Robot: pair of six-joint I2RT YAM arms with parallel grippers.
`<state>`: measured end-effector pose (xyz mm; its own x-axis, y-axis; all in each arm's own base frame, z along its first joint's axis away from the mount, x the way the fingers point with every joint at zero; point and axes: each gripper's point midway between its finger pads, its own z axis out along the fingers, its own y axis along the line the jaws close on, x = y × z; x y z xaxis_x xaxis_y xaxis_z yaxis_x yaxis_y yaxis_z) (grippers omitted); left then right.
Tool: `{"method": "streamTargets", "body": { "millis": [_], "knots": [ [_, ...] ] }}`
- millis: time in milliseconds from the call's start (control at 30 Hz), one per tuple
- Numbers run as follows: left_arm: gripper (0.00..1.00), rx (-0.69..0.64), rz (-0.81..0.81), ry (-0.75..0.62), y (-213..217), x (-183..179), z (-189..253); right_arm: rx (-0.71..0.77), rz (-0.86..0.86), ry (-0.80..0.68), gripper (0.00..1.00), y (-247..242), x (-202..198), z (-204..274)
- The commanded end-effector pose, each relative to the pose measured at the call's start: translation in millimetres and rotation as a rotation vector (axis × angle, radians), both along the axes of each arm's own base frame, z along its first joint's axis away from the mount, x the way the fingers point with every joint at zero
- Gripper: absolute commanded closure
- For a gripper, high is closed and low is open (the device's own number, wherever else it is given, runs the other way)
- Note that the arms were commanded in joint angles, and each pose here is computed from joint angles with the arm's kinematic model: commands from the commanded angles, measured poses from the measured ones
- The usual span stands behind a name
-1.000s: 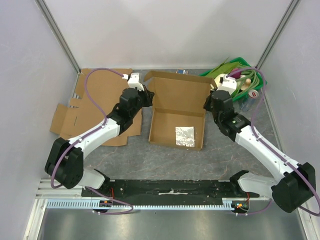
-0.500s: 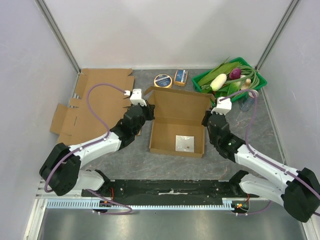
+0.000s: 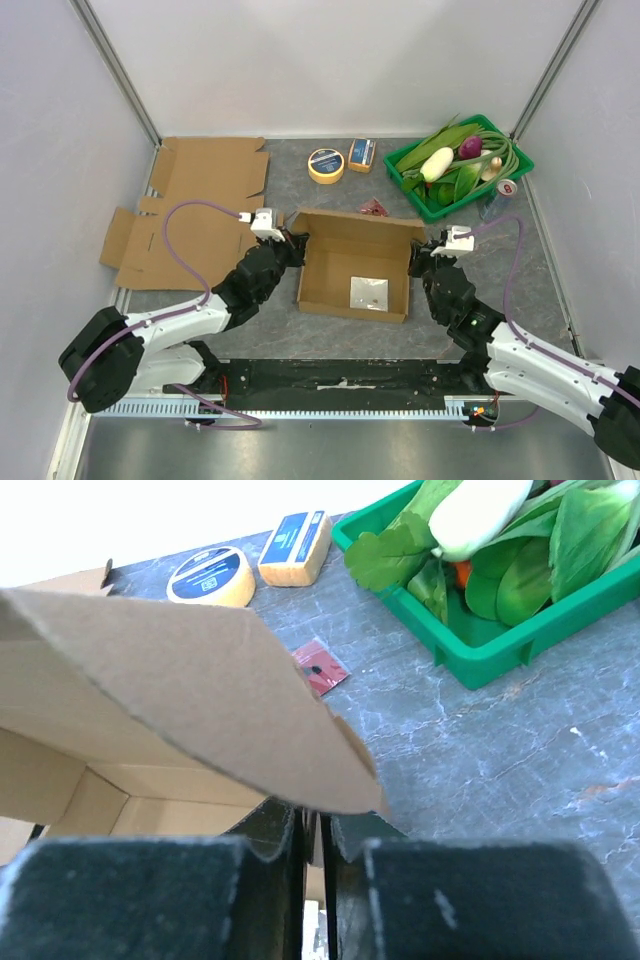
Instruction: Fold the paper box
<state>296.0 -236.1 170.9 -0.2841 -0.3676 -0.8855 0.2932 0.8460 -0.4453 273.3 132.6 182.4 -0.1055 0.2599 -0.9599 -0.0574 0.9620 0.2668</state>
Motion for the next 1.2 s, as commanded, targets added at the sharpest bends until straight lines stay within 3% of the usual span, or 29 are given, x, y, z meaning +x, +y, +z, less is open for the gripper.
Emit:
{"method": "streamTargets", "body": {
  "millis": [0,267,367,433,467,500,633,733,867,933,1033,1067,1100,1167],
  "knots": [
    [0.98,-0.009,-0.097,0.121,-23,-31,-41,0.072,0.102,0.058,0.85,21,-15,-19],
    [0.98,0.011,-0.053,0.137,-9,-45,-60,0.095,0.084,0.152,0.77,18,-26,-38],
    [0.98,0.024,-0.049,0.141,-2,-50,-66,0.085,0.068,0.228,0.63,11,-37,-45],
    [0.98,0.019,-0.048,0.144,0,-52,-68,0.153,0.073,0.282,0.47,15,-43,-34],
    [0.98,0.017,-0.055,0.144,-2,-53,-67,0.082,0.060,0.393,0.42,5,-57,-52],
    [0.98,0.021,-0.059,0.144,-3,-54,-68,0.107,0.074,0.461,0.34,8,-67,-52],
    [0.98,0.030,-0.055,0.141,-5,-53,-66,0.085,0.198,0.633,0.24,7,-109,-36],
    [0.98,0.042,-0.067,0.129,-11,-52,-62,0.128,0.451,0.598,0.19,16,-146,-4],
    [0.98,0.058,-0.055,0.124,-12,-51,-63,0.375,0.837,0.380,0.20,48,-191,91],
    [0.98,0.058,-0.053,0.124,-12,-51,-62,0.441,0.929,0.273,0.22,53,-199,137],
    [0.98,0.073,-0.052,0.124,-13,-51,-64,0.489,0.825,0.143,0.17,45,-177,183],
    [0.98,0.074,-0.041,0.123,-11,-50,-63,0.451,0.790,0.184,0.17,57,-161,180],
    [0.98,0.078,-0.035,0.123,-10,-50,-64,0.390,0.786,0.120,0.20,50,-159,211],
    [0.98,0.084,-0.038,0.126,-10,-50,-62,0.281,0.704,0.237,0.20,54,-141,193]
  ]
}}
